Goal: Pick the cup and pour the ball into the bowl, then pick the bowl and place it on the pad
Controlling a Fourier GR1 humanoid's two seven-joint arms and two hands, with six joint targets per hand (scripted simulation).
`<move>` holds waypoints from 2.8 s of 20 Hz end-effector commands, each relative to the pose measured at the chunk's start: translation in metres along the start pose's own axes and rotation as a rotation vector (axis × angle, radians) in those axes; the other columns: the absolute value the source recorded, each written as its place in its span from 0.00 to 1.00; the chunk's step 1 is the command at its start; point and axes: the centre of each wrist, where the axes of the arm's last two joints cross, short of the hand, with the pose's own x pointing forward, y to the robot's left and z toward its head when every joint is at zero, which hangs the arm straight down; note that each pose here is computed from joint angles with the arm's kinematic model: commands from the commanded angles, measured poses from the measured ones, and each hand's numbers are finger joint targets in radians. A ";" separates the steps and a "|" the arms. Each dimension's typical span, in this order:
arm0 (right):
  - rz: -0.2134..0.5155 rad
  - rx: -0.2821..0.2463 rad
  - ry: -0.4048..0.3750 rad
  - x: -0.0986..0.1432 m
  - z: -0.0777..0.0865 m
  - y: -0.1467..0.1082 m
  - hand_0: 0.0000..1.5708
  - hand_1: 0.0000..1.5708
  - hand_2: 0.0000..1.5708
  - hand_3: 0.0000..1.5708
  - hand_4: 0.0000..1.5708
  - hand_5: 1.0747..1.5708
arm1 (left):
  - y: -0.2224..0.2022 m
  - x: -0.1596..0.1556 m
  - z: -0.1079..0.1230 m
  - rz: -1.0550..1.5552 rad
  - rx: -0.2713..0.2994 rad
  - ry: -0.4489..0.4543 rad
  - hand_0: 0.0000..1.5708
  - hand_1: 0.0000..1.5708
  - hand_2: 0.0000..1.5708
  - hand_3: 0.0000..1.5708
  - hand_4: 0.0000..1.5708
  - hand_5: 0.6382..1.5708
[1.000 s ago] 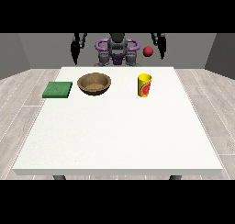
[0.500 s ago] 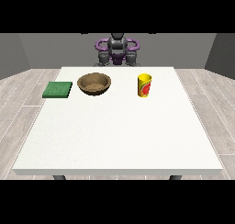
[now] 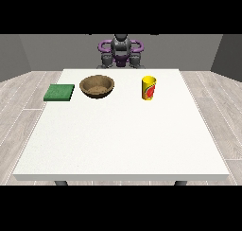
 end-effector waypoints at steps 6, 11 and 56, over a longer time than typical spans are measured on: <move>0.090 0.057 -0.319 0.046 -0.028 0.002 0.00 0.00 0.00 0.00 0.00 1.00 | 0.007 0.073 -0.048 -0.102 -0.047 -0.357 0.00 0.00 0.00 0.00 0.00 0.94; 0.086 0.092 -0.458 0.068 -0.035 -0.001 0.00 0.00 0.00 0.00 0.00 1.00 | 0.013 0.089 -0.070 -0.205 -0.010 -0.504 0.00 0.00 0.00 0.00 0.00 0.89; 0.115 0.187 -0.662 0.128 0.049 -0.123 0.00 0.00 0.00 0.00 0.00 0.98 | 0.134 -0.103 -0.088 -0.540 0.325 -0.569 0.84 0.84 1.00 1.00 0.65 0.91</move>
